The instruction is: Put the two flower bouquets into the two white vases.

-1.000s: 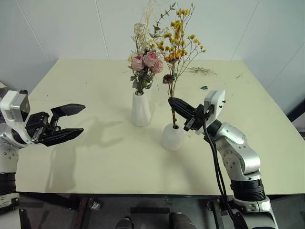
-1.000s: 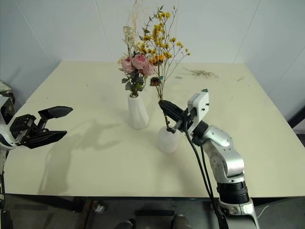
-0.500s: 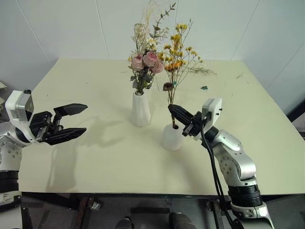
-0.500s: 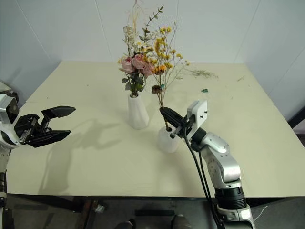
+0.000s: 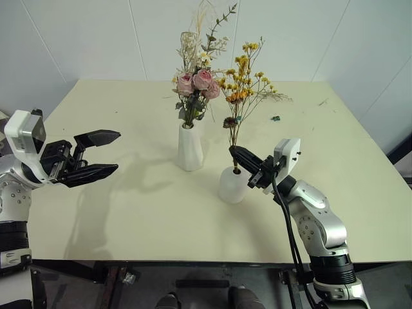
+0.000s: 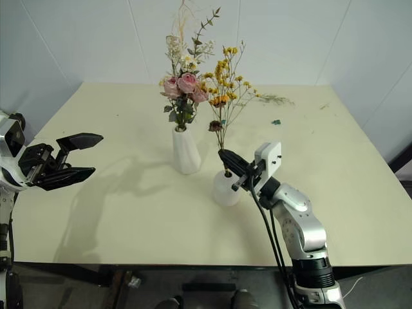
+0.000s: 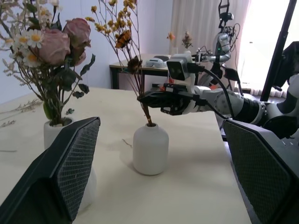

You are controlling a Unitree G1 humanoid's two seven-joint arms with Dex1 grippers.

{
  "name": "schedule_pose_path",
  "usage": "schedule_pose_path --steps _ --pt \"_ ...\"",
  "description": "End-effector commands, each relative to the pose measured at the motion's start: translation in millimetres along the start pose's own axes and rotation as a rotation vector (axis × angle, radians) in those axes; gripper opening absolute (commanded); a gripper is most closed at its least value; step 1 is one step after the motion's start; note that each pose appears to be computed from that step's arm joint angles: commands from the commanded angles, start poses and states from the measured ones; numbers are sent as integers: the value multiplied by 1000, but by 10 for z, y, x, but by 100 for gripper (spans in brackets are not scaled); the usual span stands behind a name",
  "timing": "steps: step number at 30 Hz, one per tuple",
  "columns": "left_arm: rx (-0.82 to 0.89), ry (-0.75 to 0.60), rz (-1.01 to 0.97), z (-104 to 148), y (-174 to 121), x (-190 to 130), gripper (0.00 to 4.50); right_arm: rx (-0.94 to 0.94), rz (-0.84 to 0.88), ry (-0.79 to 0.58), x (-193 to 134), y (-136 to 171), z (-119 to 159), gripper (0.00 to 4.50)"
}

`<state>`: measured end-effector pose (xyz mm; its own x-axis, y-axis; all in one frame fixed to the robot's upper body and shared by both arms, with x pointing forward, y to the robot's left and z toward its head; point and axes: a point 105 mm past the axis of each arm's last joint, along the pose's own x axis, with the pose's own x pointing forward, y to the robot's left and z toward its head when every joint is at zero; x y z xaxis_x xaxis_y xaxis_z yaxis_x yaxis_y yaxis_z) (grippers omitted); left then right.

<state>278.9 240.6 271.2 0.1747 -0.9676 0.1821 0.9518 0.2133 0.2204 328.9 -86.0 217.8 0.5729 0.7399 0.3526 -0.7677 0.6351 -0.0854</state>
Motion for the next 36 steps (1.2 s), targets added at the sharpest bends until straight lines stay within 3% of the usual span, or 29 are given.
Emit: schedule_pose_path --steps 1,20,27,33,34,36 --pt "44 -28 -102 163 -97 14 450 -18 -21 -40 -39 -33 60 7" --pt "50 -37 -112 204 -51 67 450 -39 -20 17 -129 -22 -94 7" --pt "54 -31 -105 192 -22 71 450 -79 -2 52 -192 2 -83 225" --pt "80 -45 -85 177 35 113 450 -178 32 155 -448 -61 27 423" --pt "84 -49 -73 170 53 108 450 -196 36 185 -540 -87 84 445" --pt "85 -57 -58 155 71 101 450 -221 45 238 -682 -128 173 445"
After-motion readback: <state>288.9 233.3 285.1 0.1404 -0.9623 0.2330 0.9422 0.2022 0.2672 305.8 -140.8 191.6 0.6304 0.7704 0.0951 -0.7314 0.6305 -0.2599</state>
